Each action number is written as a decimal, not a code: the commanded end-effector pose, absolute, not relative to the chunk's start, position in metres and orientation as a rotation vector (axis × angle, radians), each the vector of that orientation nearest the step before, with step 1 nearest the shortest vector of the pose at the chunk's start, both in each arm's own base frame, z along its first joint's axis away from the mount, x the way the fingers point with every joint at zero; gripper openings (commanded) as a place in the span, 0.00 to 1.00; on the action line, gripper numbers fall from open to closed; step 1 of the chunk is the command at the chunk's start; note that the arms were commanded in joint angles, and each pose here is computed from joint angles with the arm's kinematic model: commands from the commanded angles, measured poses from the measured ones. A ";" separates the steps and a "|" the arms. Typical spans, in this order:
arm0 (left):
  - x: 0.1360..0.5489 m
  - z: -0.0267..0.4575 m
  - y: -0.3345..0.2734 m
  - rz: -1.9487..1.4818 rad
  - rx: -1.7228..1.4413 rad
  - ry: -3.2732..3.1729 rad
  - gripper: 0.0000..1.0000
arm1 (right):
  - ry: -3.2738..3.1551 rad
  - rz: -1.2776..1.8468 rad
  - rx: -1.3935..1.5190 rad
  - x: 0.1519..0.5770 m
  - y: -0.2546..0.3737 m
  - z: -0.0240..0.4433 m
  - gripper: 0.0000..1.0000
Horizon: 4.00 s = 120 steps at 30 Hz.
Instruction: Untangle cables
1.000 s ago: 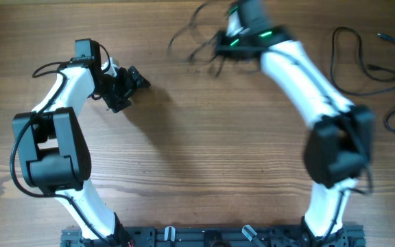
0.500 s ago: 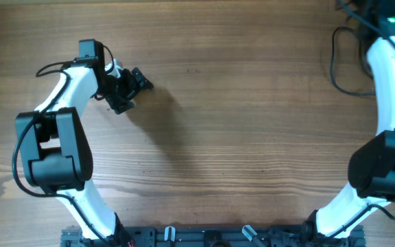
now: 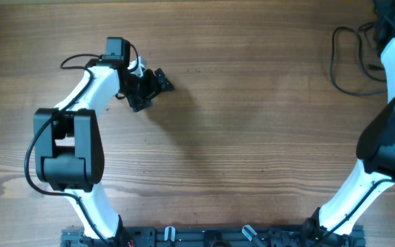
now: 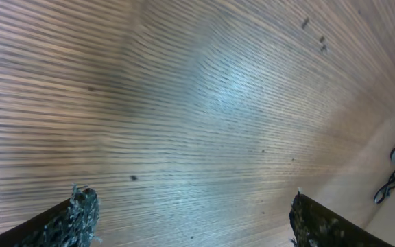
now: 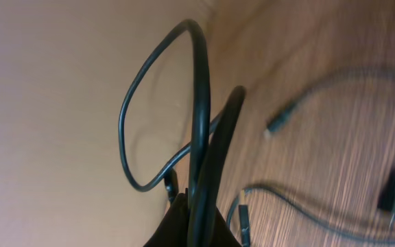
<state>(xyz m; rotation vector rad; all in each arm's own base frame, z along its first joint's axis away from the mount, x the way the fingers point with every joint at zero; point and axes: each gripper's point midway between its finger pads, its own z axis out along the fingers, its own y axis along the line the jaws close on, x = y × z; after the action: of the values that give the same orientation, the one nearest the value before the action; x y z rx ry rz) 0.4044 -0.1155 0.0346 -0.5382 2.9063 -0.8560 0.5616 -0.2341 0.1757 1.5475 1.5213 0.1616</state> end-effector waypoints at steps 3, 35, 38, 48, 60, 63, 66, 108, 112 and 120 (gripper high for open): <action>0.401 0.028 -0.124 -0.846 -0.502 2.927 0.93 | 1.444 0.238 1.726 0.562 -0.231 0.141 0.48; 0.378 0.304 -0.121 -0.854 -0.098 2.255 1.00 | 1.968 0.456 -0.321 0.337 0.090 0.443 1.00; 0.378 0.304 -0.121 -0.854 -0.097 2.255 1.00 | 2.005 0.483 -0.343 0.313 0.097 0.439 1.00; 0.378 0.304 -0.121 -0.854 -0.097 2.255 1.00 | 2.221 0.473 -0.338 0.300 0.091 0.392 1.00; 0.378 0.304 -0.121 -0.854 -0.097 2.255 1.00 | 2.204 0.447 -0.359 0.318 0.092 0.345 1.00; 0.378 0.304 -0.121 -0.854 -0.097 2.255 1.00 | 2.083 0.425 -0.371 0.315 0.092 0.333 1.00; 0.378 0.304 -0.121 -0.854 -0.097 2.255 1.00 | 1.961 0.382 -0.365 0.299 0.087 0.316 1.00; 0.378 0.304 -0.121 -0.854 -0.097 2.255 1.00 | 1.544 0.185 -0.227 0.241 0.051 0.178 1.00; 0.378 0.304 -0.121 -0.854 -0.097 2.255 1.00 | 1.544 0.186 -0.227 0.241 0.051 0.178 1.00; 0.378 0.304 -0.121 -0.854 -0.097 2.255 1.00 | 1.544 0.185 -0.227 0.241 0.051 0.178 1.00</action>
<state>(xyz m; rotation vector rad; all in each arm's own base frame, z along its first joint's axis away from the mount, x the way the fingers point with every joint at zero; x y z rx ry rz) 0.3784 -0.1203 0.2981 -0.1302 2.2725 -0.8652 0.2405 0.0540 0.1765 -0.2533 1.5516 0.1869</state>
